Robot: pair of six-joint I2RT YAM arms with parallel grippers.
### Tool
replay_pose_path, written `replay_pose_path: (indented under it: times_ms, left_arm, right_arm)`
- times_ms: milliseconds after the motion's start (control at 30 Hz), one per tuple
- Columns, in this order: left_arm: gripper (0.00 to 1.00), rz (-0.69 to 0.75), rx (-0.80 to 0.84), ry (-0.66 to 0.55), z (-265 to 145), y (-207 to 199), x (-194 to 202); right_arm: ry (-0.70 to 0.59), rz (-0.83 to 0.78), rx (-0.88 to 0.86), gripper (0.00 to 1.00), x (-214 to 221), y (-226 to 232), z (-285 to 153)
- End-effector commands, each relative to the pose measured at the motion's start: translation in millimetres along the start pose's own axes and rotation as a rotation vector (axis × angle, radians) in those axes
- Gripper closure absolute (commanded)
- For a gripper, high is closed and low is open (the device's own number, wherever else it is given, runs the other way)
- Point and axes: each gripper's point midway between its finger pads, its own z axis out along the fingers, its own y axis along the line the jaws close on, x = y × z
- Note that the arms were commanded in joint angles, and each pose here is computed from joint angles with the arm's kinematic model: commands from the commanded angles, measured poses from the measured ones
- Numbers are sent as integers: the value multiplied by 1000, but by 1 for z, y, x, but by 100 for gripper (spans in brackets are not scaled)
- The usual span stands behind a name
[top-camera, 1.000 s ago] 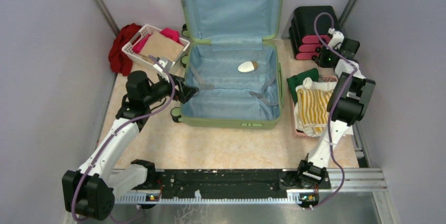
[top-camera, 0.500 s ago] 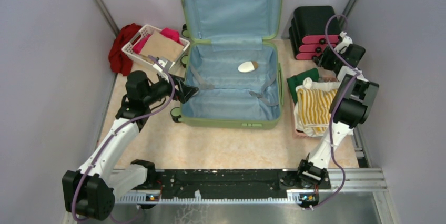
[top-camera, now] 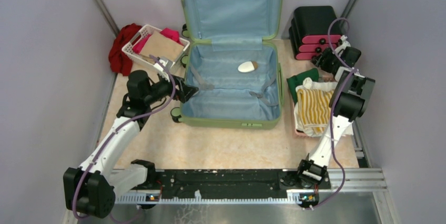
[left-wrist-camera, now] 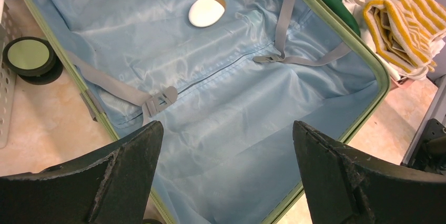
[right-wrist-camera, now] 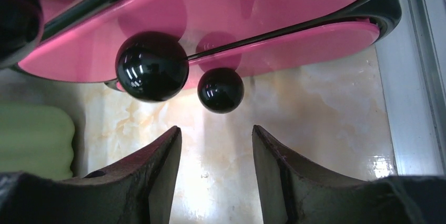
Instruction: Open, take out, and arrange the luggage
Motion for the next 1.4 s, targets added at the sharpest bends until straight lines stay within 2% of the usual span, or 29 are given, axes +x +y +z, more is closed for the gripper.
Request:
replay_pose_path:
  times_ms: [0,267,667,1067,1200,1333,1367]
  left_arm:
    - [1,17,-11,-16,1,5,-6]
    - [1,14,-24,-4,3,9,-3]
    - [1,17,-28,-5,2,9,-3]
    - [1,26,-10,-30,-2,2,-11]
    - [1,27,0,-40,-3,0,-14]
    - [1,28,0,-43,-4,-1,-14]
    - [1,29,-2,-42,-4,-1,-14]
  right_arm:
    - [-103,13,-44,48,-37,13,11]
    - [-122,58,-48,51,-40,15,24]
    - [-122,76,-72,80,-36,19,22]
    - [-70,96,2,84,-12,10,-22]
    - [-77,75,-6,81,-10,14,-34]
    - [-99,90,-47,52,-21,20,-32]
    - [-106,93,-50,47,-25,20,-30]
